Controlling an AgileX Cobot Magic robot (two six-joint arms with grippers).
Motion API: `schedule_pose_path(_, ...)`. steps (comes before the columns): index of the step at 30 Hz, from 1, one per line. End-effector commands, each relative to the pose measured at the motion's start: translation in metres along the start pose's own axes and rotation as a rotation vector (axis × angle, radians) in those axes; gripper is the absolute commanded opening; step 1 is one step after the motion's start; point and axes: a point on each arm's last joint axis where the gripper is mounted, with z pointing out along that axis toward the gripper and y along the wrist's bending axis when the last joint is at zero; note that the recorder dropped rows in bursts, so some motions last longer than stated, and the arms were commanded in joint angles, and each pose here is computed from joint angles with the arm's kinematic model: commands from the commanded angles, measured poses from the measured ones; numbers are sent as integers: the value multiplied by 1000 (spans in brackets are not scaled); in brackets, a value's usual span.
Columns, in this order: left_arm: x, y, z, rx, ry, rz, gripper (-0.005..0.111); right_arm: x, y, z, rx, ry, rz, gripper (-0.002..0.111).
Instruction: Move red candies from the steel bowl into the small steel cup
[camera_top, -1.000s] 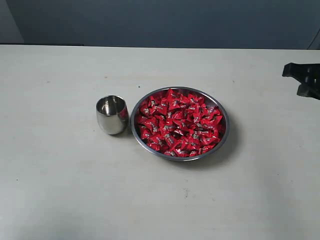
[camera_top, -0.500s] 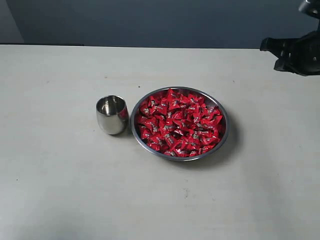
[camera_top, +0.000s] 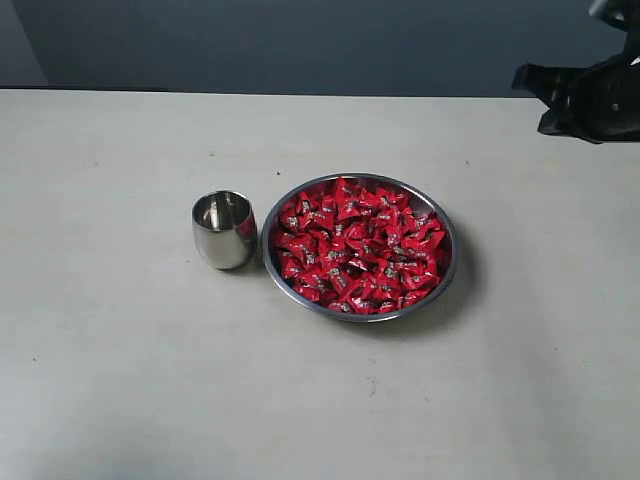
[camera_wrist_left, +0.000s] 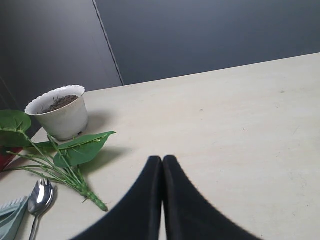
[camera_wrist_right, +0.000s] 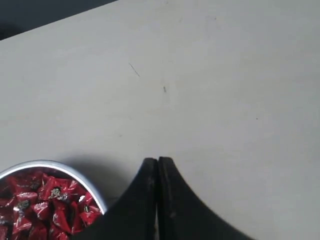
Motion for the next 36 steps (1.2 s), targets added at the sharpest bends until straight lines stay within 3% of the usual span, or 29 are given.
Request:
schedule_pose_path(1, -1, 0, 0, 1, -16, 1, 0, -4, 1, 0, -3, -30, 1, 0)
schedule_pose_path(36, -1, 0, 0, 1, -16, 1, 0, -11, 3, -2, -9, -70, 3, 0)
